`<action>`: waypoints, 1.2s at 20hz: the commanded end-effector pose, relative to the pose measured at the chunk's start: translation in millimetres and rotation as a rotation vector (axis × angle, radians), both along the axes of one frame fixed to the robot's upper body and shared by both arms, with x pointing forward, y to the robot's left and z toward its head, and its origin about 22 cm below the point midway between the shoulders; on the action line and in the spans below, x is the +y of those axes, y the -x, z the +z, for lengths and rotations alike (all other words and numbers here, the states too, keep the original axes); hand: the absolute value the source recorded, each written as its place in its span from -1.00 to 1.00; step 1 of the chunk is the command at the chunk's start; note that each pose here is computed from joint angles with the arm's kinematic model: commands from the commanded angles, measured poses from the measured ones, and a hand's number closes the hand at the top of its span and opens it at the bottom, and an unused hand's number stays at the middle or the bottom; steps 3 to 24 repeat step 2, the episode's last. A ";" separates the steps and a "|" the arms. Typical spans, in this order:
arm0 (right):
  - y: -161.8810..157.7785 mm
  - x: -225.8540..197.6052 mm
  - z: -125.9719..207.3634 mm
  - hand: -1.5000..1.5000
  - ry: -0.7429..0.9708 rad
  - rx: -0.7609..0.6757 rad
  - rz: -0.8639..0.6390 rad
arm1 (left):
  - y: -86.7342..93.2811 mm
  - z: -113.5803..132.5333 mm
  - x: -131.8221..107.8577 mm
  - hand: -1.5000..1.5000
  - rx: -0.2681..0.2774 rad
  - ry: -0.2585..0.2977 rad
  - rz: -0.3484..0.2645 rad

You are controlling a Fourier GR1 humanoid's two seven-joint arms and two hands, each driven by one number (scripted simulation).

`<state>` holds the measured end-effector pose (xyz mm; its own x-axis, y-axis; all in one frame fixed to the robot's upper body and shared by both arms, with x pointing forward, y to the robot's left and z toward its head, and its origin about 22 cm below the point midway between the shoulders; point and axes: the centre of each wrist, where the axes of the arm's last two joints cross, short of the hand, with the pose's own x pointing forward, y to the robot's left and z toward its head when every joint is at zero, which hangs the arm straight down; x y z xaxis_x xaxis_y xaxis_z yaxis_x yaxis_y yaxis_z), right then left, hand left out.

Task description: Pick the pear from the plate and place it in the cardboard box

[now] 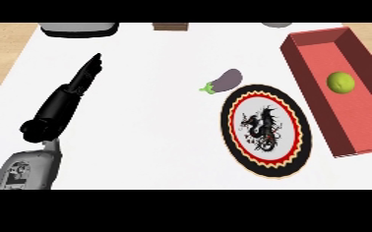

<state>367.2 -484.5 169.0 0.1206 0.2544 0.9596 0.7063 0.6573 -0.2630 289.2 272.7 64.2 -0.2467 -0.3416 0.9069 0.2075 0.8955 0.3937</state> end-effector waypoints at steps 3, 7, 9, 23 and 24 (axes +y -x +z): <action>42.0 -40.1 -28.3 -1.00 -0.047 -0.122 -0.110 | -3.8 5.6 4.3 0.00 -0.013 -0.002 -0.002; 42.0 -40.1 -28.3 -1.00 -0.047 -0.122 -0.110 | -3.8 5.6 4.3 0.00 -0.013 -0.002 -0.002; 42.0 -40.1 -28.3 -1.00 -0.047 -0.122 -0.110 | -3.8 5.6 4.3 0.00 -0.013 -0.002 -0.002; 42.0 -40.1 -28.3 -1.00 -0.047 -0.122 -0.110 | -3.8 5.6 4.3 0.00 -0.013 -0.002 -0.002; 42.0 -40.1 -28.3 -1.00 -0.047 -0.122 -0.110 | -3.8 5.6 4.3 0.00 -0.013 -0.002 -0.002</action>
